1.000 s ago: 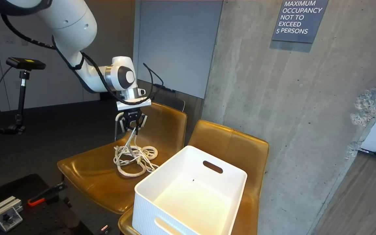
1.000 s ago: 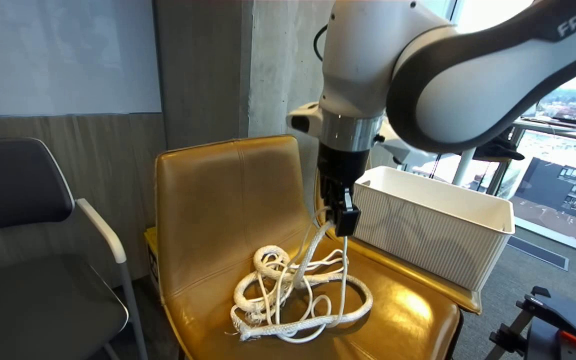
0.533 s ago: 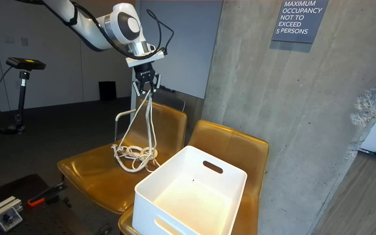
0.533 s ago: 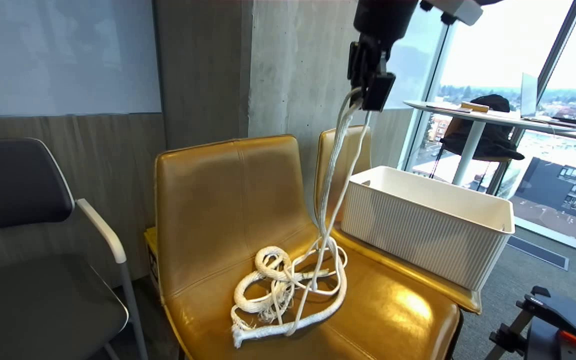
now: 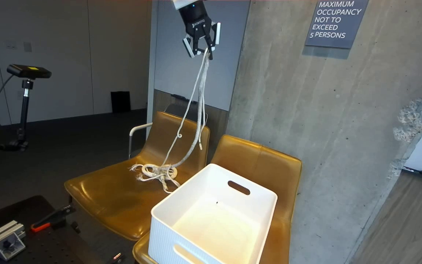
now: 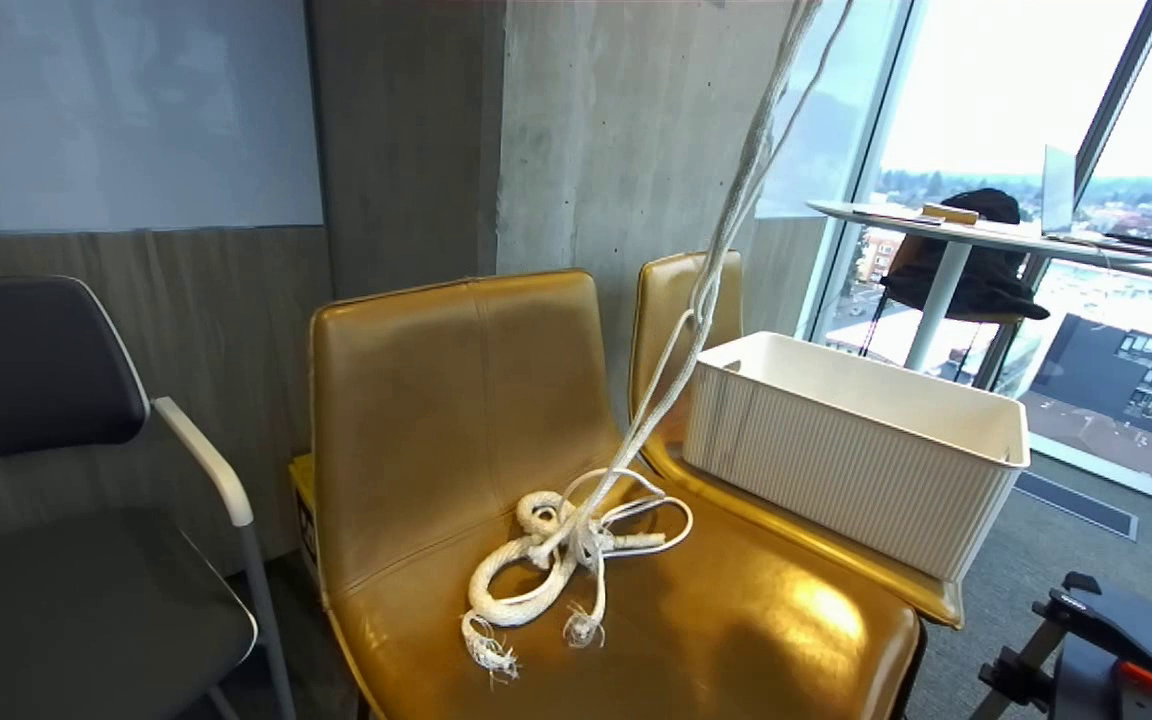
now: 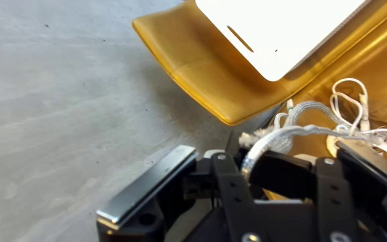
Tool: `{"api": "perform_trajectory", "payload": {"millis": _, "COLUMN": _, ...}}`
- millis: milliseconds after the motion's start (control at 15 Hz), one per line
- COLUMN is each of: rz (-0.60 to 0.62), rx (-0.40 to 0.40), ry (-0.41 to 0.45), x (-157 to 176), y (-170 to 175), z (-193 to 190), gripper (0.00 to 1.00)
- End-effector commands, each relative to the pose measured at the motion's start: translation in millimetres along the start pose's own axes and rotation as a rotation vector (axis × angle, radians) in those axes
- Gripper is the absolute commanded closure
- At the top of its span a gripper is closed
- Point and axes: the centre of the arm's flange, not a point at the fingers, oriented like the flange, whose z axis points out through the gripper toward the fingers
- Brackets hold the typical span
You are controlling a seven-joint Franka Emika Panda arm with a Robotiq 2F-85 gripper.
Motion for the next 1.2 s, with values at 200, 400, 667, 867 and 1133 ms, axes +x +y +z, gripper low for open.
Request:
{"api": "perform_trajectory", "payload": {"millis": 200, "rz": 0.107, "rx": -0.084, "ry": -0.084, "x": -89.9, "y": 139.6, "z": -57.5, "gripper": 1.00}}
{"api": "perform_trajectory", "payload": {"millis": 400, "rz": 0.152, "rx": -0.115, "ry": -0.141, "x": -140.9, "y": 185.1, "z": -72.5, "gripper": 1.00}}
{"api": "perform_trajectory", "payload": {"millis": 667, "rz": 0.183, "rx": -0.153, "ry": -0.198, "x": -190.3, "y": 229.2, "z": -89.6, "gripper": 1.00}}
{"api": "perform_trajectory", "payload": {"millis": 867, "rz": 0.193, "rx": -0.173, "ry": -0.221, "x": -211.7, "y": 247.8, "z": -99.2, "gripper": 1.00}}
{"api": "perform_trajectory", "payload": {"millis": 1133, "rz": 0.189, "rx": -0.194, "ry": -0.237, "x": -222.9, "y": 259.6, "z": -105.1, "gripper": 1.00}}
